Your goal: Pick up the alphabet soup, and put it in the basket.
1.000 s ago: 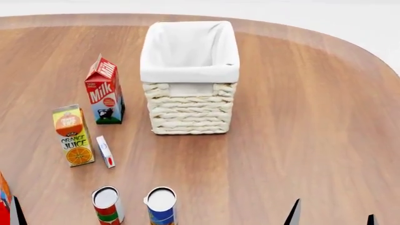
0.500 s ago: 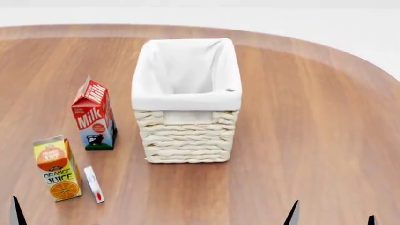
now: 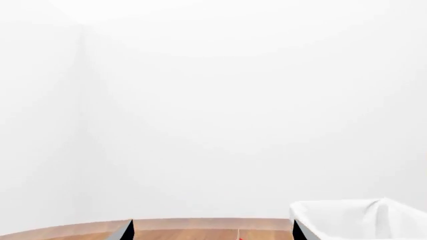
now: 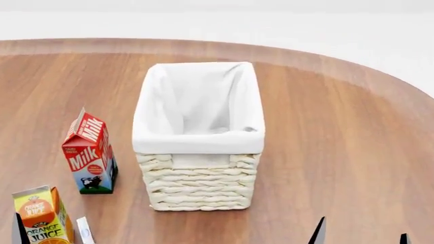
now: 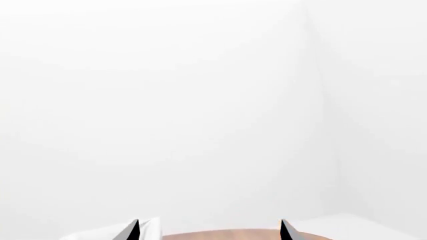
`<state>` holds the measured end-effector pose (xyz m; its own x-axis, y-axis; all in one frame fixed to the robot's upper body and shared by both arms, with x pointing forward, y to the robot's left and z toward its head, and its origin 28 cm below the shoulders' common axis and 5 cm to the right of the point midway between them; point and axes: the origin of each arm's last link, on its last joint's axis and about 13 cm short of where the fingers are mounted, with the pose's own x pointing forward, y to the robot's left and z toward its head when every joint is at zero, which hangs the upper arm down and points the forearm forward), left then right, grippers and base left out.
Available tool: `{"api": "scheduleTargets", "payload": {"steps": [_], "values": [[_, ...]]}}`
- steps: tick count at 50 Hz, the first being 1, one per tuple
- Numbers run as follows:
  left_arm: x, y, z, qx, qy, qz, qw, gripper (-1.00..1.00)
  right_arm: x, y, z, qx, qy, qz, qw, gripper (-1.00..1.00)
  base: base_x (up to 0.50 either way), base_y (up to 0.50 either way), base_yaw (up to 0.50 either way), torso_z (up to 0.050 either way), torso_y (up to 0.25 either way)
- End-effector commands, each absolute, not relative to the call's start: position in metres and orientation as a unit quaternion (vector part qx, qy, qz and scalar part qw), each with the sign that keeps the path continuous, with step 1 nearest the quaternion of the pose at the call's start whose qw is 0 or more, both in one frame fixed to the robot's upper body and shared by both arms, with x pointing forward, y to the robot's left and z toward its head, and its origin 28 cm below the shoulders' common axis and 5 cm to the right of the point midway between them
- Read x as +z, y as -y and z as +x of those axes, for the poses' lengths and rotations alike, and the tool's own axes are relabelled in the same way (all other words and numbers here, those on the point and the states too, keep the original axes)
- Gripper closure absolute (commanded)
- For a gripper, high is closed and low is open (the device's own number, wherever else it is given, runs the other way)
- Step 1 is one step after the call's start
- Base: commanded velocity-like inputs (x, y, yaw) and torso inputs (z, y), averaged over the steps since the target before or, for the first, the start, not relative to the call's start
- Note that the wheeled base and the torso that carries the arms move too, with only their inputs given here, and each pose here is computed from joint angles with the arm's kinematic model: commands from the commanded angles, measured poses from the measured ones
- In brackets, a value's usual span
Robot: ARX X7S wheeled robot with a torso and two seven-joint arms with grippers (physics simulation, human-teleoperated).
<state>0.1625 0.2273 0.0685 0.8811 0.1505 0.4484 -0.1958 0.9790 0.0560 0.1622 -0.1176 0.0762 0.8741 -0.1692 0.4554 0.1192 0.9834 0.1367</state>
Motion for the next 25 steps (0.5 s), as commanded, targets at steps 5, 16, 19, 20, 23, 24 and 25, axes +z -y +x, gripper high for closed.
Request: {"api": "scheduleTargets", "payload": {"steps": [5, 16, 19, 20, 23, 24, 25], "values": [[0.0684, -0.2271, 0.1626, 0.089, 0.227, 0.05, 0.969, -1.0, 0.0764, 0.1178, 0.162, -0.075, 0.239, 0.053, 0.967, -1.0, 0.2, 0.0, 0.0, 0.0, 0.0], [0.0685, -0.2274, 0.1628, 0.09, 0.227, 0.05, 0.969, -1.0, 0.0757, 0.1165, 0.1621, -0.074, 0.239, 0.047, 0.967, -1.0, 0.2, 0.0, 0.0, 0.0, 0.0], [0.0684, -0.2272, 0.163, 0.089, 0.226, 0.05, 0.969, -1.0, 0.0756, 0.1164, 0.1624, -0.074, 0.239, 0.046, 0.967, -1.0, 0.19, 0.0, 0.0, 0.0, 0.0], [0.0683, -0.2272, 0.163, 0.09, 0.227, 0.051, 0.969, -1.0, 0.0756, 0.1164, 0.1624, -0.075, 0.239, 0.044, 0.967, -1.0, 0.19, 0.0, 0.0, 0.0, 0.0], [0.0683, -0.2274, 0.1633, 0.09, 0.227, 0.051, 0.968, -1.0, 0.0758, 0.1163, 0.1621, -0.076, 0.24, 0.043, 0.967, -1.0, 0.19, 0.04, 0.0, 0.0, 0.0], [0.0683, -0.2274, 0.1633, 0.09, 0.226, 0.05, 0.969, -1.0, 0.0758, 0.1163, 0.162, -0.076, 0.241, 0.043, 0.967, -1.0, 0.19, 0.1, 0.0, 0.0, 0.0], [0.0682, -0.2273, 0.1633, 0.09, 0.226, 0.051, 0.969, -1.0, 0.0756, 0.1163, 0.1622, -0.075, 0.241, 0.043, 0.967, -1.0, 0.19, 0.11, 0.0, 0.0, 0.0]]}}
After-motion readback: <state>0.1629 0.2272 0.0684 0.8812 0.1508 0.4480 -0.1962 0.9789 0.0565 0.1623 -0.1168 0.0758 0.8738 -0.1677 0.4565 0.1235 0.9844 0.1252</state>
